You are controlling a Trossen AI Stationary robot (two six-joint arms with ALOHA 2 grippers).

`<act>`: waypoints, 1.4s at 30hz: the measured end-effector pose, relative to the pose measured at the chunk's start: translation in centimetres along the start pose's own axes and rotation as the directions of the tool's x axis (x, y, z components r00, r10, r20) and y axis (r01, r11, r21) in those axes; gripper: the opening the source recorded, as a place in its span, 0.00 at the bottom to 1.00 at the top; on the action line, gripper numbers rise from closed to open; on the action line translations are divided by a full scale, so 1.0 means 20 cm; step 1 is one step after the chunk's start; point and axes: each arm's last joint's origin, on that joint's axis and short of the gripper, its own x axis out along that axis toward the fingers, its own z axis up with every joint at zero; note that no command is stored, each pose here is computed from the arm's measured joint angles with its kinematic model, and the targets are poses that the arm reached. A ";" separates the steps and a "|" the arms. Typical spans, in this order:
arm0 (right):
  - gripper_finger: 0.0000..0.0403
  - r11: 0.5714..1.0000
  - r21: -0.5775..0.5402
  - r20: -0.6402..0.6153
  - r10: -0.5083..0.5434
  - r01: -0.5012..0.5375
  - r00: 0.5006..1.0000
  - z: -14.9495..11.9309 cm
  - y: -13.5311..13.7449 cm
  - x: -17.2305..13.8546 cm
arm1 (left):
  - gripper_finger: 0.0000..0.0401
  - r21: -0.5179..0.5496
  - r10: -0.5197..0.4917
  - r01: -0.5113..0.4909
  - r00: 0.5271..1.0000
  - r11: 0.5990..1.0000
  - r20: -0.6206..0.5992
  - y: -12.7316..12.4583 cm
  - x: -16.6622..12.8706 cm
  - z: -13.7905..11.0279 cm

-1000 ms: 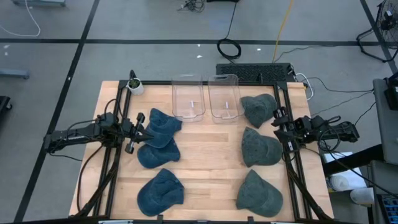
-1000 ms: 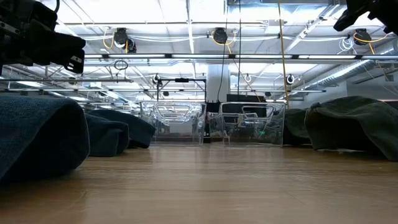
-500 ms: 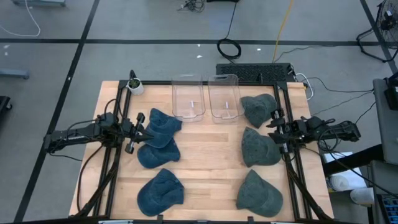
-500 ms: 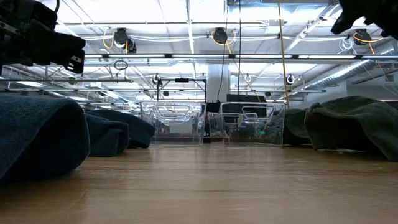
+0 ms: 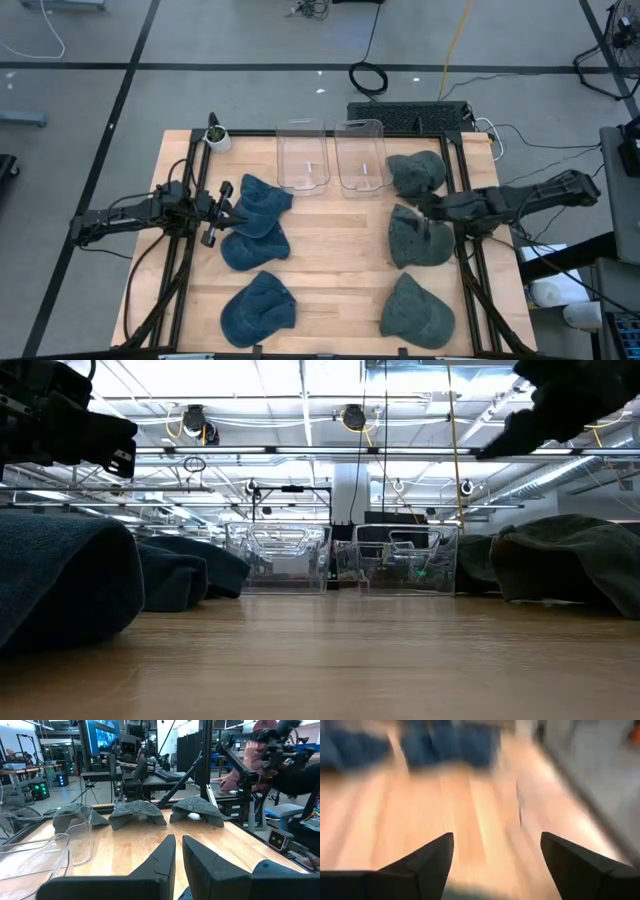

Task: Pick & Place hat
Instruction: Put the middle gray cap into the left transparent bin

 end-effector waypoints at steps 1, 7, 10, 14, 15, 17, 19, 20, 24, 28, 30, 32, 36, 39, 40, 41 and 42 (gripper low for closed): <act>0.72 1.000 -0.006 -0.107 -0.009 0.008 0.994 0.01 0.01 0.00 | 0.11 0.000 0.000 0.000 1.000 1.000 -0.001 0.00 0.00 0.00; 0.72 0.998 -0.002 -0.420 0.063 -0.070 0.905 0.06 0.09 0.05 | 0.11 0.000 0.000 0.000 1.000 1.000 0.000 0.00 0.00 0.00; 0.72 0.997 0.047 -0.545 0.084 -0.069 0.834 0.07 0.11 0.07 | 0.11 0.000 0.000 0.000 1.000 1.000 0.000 0.00 0.00 0.00; 0.72 0.998 0.050 -0.656 0.054 -0.028 0.753 0.04 0.13 0.09 | 0.11 0.000 0.000 0.000 1.000 1.000 0.001 0.00 0.00 0.00; 0.72 0.999 0.048 -0.669 0.047 -0.019 0.742 0.03 0.13 0.10 | 0.11 0.000 0.000 0.000 1.000 1.000 0.000 0.00 0.00 0.00; 0.72 0.999 0.045 -0.696 0.034 -0.004 0.718 0.02 0.14 0.12 | 0.11 0.000 0.000 0.000 1.000 1.000 0.000 0.00 0.00 0.00; 0.72 0.999 0.039 -0.707 0.026 0.003 0.707 0.02 0.15 0.13 | 0.11 0.000 0.000 0.000 1.000 1.000 0.000 0.00 0.00 0.00; 0.72 0.999 0.036 -0.712 0.022 0.005 0.701 0.01 0.15 0.14 | 0.11 0.000 0.000 0.000 1.000 1.000 0.000 0.00 0.00 0.00; 0.72 0.999 0.044 -0.740 0.032 0.002 0.672 0.00 0.17 0.16 | 0.11 0.000 0.000 0.000 1.000 1.000 0.000 0.00 0.00 0.00; 0.72 1.000 0.031 -0.758 0.022 0.002 0.652 -0.01 0.18 0.19 | 0.11 0.000 0.000 0.000 1.000 1.000 0.000 0.00 0.00 0.00; 0.71 0.999 0.040 -0.773 0.038 -0.012 0.633 -0.02 0.19 0.20 | 0.11 0.000 0.000 0.000 1.000 1.000 0.000 0.00 0.00 0.00; 0.71 0.999 0.046 -0.786 0.049 -0.021 0.616 -0.02 0.19 0.21 | 0.11 0.000 0.000 0.000 1.000 1.000 0.000 0.00 0.00 0.00; 0.69 0.999 0.039 -0.805 0.043 -0.020 0.591 -0.04 0.20 0.23 | 0.11 0.000 0.000 0.000 1.000 1.000 0.000 0.00 0.00 0.00; 0.63 0.999 0.044 -0.820 0.052 -0.028 0.569 -0.04 0.21 0.23 | 0.11 0.000 0.000 0.000 1.000 1.000 0.000 0.00 0.00 0.00; 0.61 0.999 0.044 -0.822 0.053 -0.029 0.567 -0.04 0.21 0.23 | 0.11 0.000 0.000 0.000 1.000 1.000 0.000 0.00 0.00 0.00; 0.59 0.999 0.044 -0.821 0.053 -0.030 0.568 -0.04 0.21 0.23 | 0.11 0.000 0.000 0.000 1.000 1.000 0.000 0.00 0.00 0.00; 0.56 0.999 0.045 -0.821 0.054 -0.030 0.569 -0.04 0.21 0.23 | 0.11 0.000 0.000 0.000 1.000 1.000 0.000 0.00 0.00 0.00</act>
